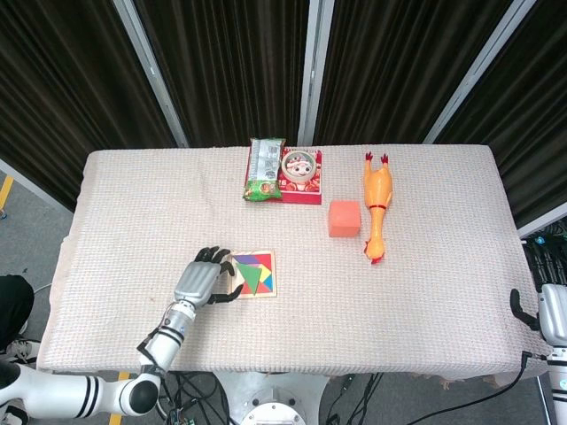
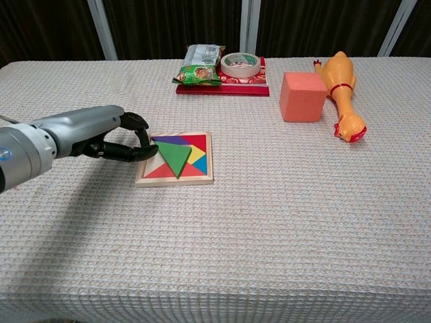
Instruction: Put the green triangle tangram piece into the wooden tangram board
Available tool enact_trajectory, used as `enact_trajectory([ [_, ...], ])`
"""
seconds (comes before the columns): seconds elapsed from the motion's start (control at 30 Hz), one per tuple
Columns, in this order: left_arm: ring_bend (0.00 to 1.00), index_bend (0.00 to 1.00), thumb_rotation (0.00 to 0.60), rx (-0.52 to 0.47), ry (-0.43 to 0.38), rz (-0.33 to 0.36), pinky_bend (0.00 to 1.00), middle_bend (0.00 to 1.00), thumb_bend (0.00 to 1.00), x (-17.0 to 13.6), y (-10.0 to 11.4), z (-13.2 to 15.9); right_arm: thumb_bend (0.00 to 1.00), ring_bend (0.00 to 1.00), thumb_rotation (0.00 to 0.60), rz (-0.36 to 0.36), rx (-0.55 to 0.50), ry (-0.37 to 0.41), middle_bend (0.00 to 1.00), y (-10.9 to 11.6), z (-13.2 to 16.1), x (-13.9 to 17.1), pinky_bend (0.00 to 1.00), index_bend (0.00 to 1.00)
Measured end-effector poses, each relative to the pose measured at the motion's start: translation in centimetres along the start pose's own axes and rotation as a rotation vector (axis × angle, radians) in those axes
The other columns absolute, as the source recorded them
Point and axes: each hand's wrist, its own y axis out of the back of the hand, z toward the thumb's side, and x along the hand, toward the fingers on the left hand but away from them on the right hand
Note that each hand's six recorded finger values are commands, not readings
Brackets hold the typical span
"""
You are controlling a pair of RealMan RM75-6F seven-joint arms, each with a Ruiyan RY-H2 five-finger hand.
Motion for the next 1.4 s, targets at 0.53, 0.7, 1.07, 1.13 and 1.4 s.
enact_trajectory([
  [0.53, 0.00, 0.38, 0.214, -0.005, -0.015, 0.003, 0.00, 0.08, 0.30, 1.0, 0.0, 0.8, 0.43, 0.00, 0.600, 0.007, 0.001, -0.008, 0.00, -0.2, -0.3, 0.0, 0.00, 0.00],
  [0.7, 0.00, 0.38, 0.208, -0.002, -0.018, 0.005, 0.00, 0.08, 0.30, 1.2, 0.0, 1.0, 0.43, 0.00, 0.600, 0.011, 0.002, -0.010, 0.00, -0.3, -0.4, 0.1, 0.00, 0.00],
  [1.07, 0.00, 0.34, 0.212, -0.003, -0.016, 0.032, 0.00, 0.08, 0.30, 1.5, 0.6, 1.1, 0.43, 0.00, 0.600, 0.007, 0.000, -0.016, 0.00, -0.3, -0.7, 0.1, 0.00, 0.00],
  [1.13, 0.00, 0.34, 0.210, -0.007, -0.021, 0.050, 0.00, 0.08, 0.30, 1.4, 1.2, 1.3, 0.43, 0.00, 0.600, 0.007, 0.000, -0.016, 0.00, -0.3, -0.7, 0.1, 0.00, 0.00],
  [1.4, 0.00, 0.34, 0.212, -0.022, -0.101, 0.038, 0.00, 0.08, 0.30, 0.0, 1.5, 3.8, 0.43, 0.00, 0.600, 0.008, -0.007, -0.006, 0.00, -0.4, -0.4, -0.1, 0.00, 0.00],
])
